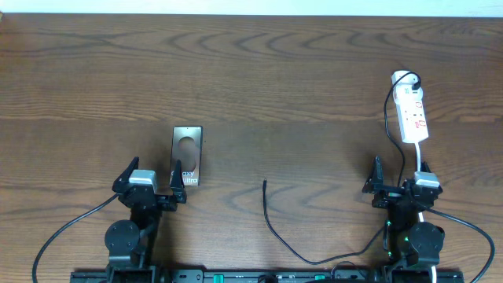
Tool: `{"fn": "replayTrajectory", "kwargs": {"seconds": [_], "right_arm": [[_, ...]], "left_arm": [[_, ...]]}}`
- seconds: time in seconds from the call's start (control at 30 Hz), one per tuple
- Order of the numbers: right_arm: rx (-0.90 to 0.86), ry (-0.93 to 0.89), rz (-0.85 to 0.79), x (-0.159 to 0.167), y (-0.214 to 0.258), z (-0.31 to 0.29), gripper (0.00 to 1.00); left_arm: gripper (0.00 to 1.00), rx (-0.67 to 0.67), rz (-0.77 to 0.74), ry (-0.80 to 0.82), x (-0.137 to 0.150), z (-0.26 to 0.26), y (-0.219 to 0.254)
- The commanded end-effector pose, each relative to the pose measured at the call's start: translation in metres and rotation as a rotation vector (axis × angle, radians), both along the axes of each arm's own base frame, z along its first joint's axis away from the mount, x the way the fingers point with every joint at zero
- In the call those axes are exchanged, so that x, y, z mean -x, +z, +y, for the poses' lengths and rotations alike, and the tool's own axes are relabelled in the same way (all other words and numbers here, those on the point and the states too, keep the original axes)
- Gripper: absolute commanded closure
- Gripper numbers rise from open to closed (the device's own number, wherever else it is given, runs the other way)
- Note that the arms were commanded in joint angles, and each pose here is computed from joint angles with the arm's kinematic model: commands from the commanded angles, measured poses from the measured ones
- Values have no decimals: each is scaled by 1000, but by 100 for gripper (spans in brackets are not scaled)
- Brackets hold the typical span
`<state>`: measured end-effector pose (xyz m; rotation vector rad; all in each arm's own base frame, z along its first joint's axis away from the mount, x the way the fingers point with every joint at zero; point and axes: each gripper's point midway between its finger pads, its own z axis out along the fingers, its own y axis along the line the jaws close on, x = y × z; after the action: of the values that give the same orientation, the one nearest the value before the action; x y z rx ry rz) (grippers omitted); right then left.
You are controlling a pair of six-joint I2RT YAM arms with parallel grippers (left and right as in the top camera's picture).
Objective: Plug charger to phone and switch on socket
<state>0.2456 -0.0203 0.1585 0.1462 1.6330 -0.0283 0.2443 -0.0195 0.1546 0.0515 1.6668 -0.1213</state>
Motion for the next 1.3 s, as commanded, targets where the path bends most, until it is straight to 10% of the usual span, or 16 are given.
{"fn": "replayTrajectory", "kwargs": {"seconds": [0.0, 0.63, 1.27], "right_arm": [[-11, -3, -2, 0, 0, 1, 1], [-11, -3, -2, 0, 0, 1, 1], [-11, -3, -2, 0, 0, 1, 1]], "left_arm": [[8, -5, 35, -7, 1, -1, -12], [8, 33, 89, -12, -12, -3, 79], [8, 27, 1012, 4, -102, -4, 42]]}}
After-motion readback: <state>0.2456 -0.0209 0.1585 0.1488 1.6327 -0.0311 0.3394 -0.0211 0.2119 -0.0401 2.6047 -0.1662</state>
